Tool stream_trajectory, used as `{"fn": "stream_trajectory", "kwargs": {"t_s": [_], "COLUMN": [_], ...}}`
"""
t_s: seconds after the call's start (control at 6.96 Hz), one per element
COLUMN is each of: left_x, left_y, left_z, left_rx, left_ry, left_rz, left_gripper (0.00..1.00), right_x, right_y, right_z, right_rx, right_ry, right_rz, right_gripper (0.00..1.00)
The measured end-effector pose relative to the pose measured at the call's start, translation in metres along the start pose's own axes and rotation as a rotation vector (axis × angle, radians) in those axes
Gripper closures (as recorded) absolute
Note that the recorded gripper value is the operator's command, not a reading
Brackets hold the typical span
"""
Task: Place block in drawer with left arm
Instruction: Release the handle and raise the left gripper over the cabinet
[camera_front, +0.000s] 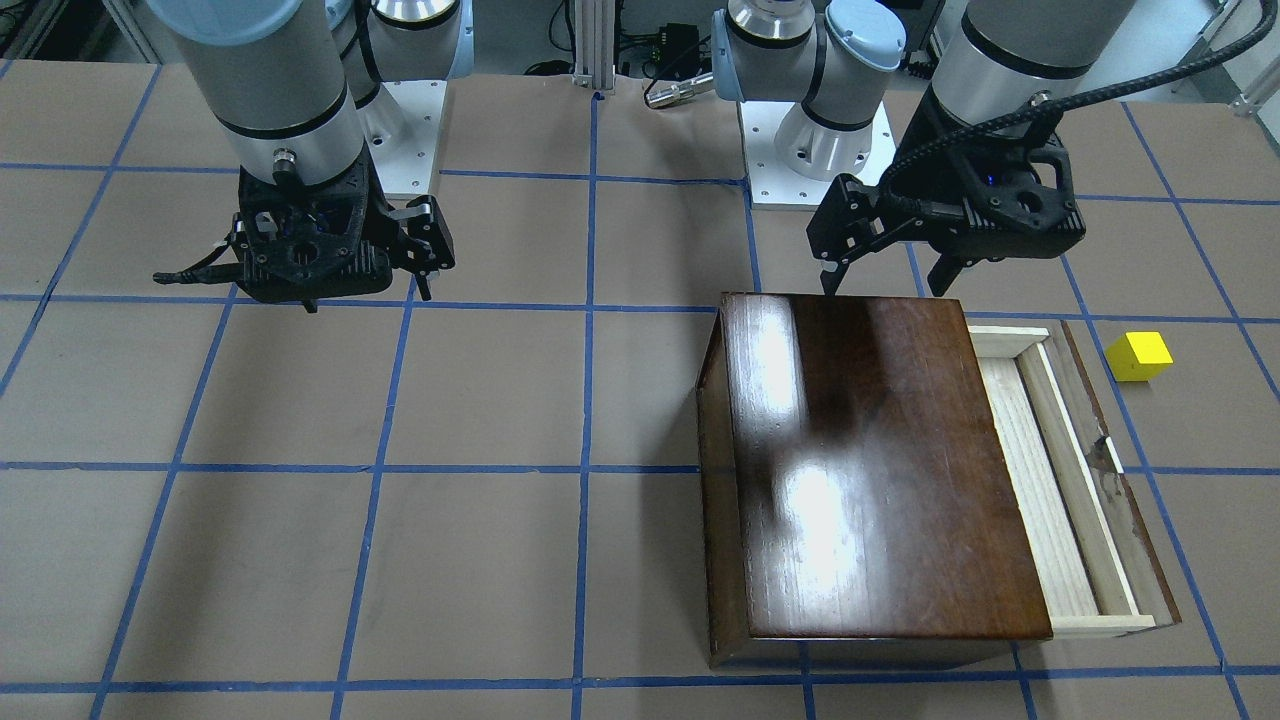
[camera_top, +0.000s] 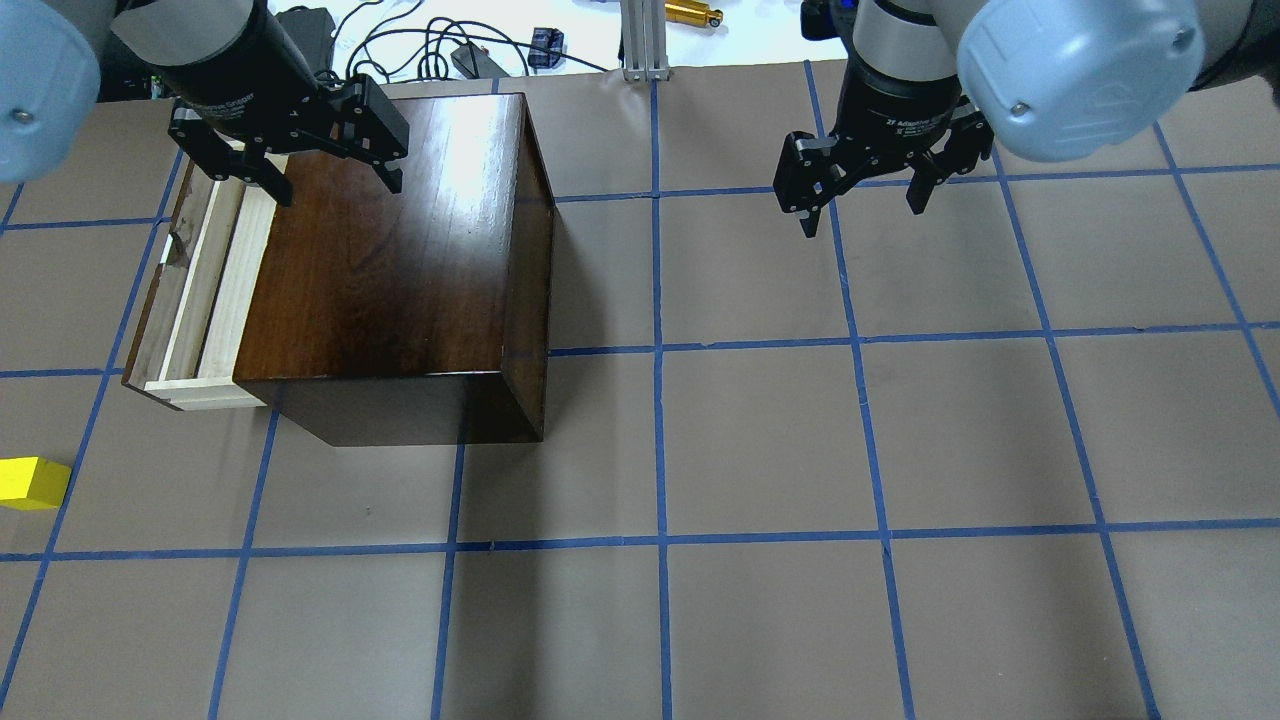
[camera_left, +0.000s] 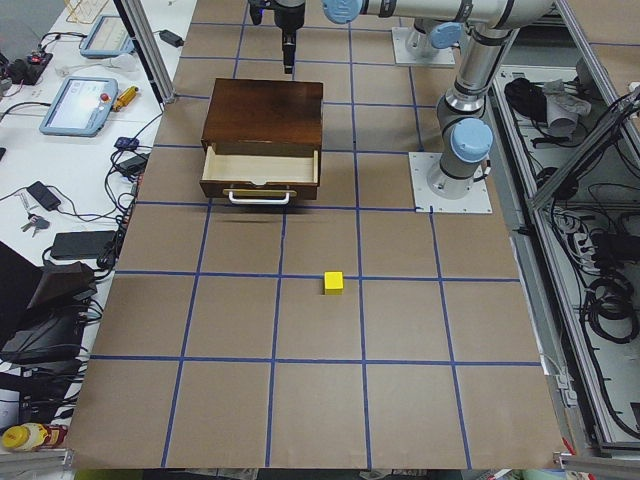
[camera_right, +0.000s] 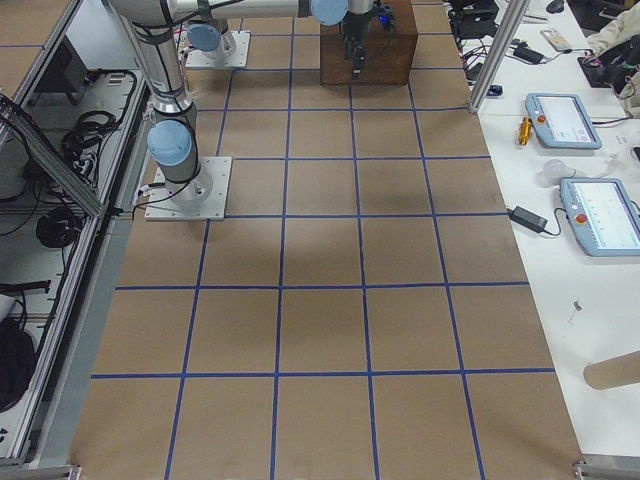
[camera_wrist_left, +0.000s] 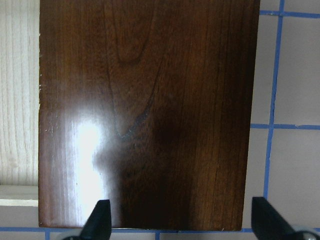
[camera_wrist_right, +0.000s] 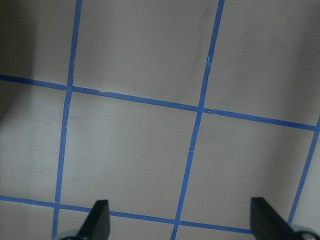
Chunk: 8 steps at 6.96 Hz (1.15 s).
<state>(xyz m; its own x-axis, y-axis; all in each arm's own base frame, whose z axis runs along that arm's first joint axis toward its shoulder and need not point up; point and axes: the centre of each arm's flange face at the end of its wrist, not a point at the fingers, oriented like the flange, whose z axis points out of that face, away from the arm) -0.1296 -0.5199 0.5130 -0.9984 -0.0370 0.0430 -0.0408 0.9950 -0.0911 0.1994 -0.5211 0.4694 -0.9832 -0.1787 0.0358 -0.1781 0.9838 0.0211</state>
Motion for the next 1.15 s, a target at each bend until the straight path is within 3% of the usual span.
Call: {"fn": "stream_trajectory", "kwargs": {"t_s": [0.72,1.15], "left_x": [-0.004,-0.056], "left_y": [0.000,-0.004], "left_z": [-0.003,-0.014], "left_rx": [0.014,-0.010], "left_ry": [-0.016,-0.024], "left_rz": [0.020,0.180], "left_gripper": [0.00,0.00], "right_x": [0.000,0.000], "right_y": [0.000,0.000], "right_z": [0.000,0.000], "right_rx": [0.000,0.000], "right_ry": [0.001,0.001], "right_rz": [0.000,0.000], "right_gripper": [0.00,0.00]}}
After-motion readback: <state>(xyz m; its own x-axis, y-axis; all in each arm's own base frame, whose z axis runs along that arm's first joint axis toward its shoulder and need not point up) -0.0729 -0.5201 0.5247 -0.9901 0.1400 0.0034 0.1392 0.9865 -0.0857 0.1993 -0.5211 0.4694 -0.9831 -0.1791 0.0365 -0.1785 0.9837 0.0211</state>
